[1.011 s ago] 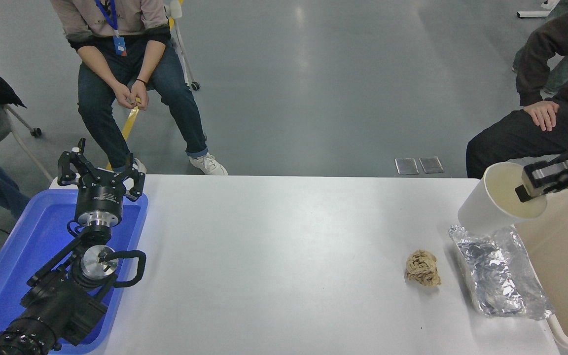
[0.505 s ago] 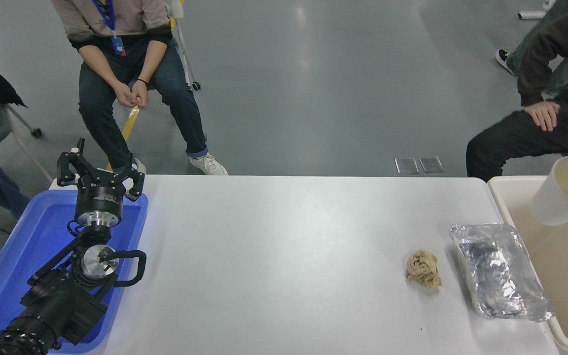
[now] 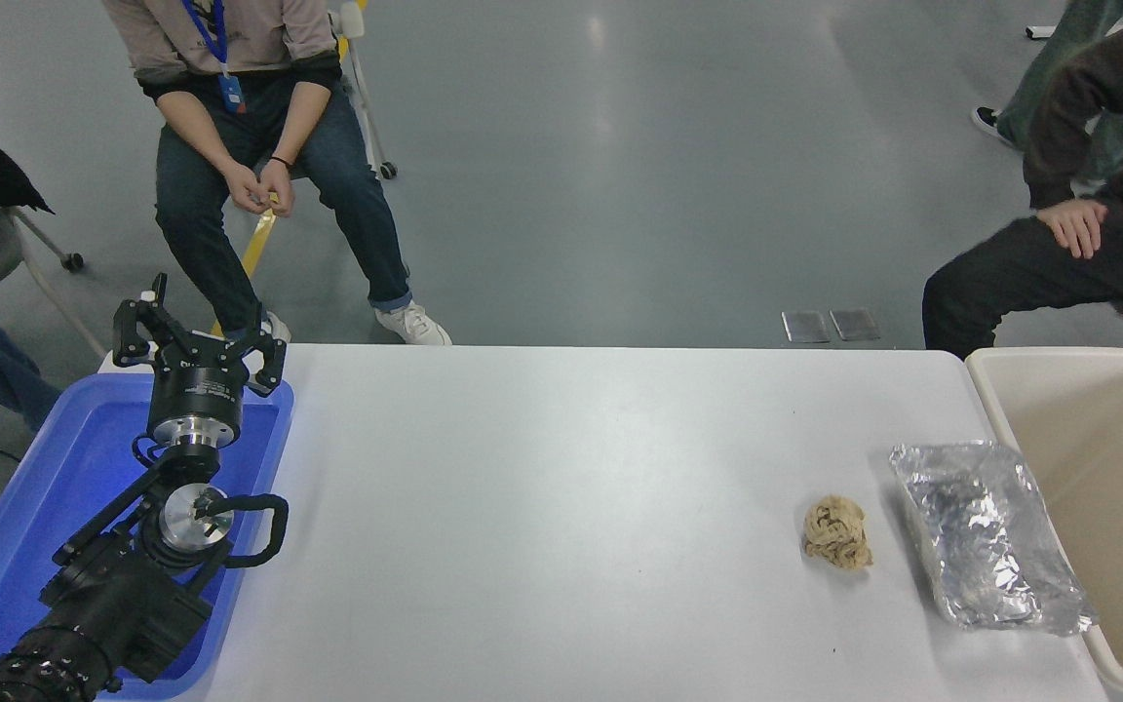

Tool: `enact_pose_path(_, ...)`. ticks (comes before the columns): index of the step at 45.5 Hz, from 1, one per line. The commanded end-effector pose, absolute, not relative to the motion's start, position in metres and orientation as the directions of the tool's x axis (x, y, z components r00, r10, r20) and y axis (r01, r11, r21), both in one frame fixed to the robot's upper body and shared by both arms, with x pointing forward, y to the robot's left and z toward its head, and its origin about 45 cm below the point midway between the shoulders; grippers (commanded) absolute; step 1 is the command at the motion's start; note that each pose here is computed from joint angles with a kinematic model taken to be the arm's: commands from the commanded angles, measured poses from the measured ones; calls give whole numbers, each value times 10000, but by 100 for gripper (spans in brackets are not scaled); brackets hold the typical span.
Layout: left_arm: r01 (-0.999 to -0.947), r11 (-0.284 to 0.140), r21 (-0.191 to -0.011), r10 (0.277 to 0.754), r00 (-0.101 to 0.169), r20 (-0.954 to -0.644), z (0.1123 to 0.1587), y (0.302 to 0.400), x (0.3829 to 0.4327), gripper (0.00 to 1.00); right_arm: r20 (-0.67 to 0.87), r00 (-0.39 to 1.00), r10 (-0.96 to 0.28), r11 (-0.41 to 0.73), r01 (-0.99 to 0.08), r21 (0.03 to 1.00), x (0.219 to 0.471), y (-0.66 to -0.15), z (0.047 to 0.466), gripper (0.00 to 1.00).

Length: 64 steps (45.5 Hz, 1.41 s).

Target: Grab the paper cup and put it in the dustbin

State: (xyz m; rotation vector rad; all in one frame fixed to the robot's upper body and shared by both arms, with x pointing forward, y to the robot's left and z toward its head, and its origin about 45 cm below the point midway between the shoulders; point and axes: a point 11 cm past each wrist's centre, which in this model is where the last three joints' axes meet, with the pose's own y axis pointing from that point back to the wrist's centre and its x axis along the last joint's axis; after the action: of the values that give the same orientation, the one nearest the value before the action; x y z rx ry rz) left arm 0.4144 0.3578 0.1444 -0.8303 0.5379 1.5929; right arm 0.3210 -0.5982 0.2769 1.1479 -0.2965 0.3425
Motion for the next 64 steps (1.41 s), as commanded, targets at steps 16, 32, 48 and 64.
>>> enact_pose_path(16, -9754, -1926, -1072, 6452, -436, -7627, 1450, 3577, 4149, 99, 5510, 8340, 310, 4181, -5115, 7507, 2876, -6101, 1273, 0)
enact_pose_path(32, -9754, -1926, -1072, 6452, -436, -7627, 1450, 3577, 4149, 99, 5774, 8162, -220, 4080, -5199, 7505, 2891, -6051, 1221, 100)
enact_pose_path(48, -9754, -1926, -1072, 6452, -436, -7627, 1450, 3577, 4149, 99, 5966, 7995, -692, 3231, -5479, 7716, 3159, -5893, 1652, 100)
enact_pose_path(64, -9759, -1905, -1064, 6463, -431, -7619, 1449, 3575, 4150, 99, 4746, 8802, 71, 1016, -4728, 8753, 3391, -4975, 2589, 100)
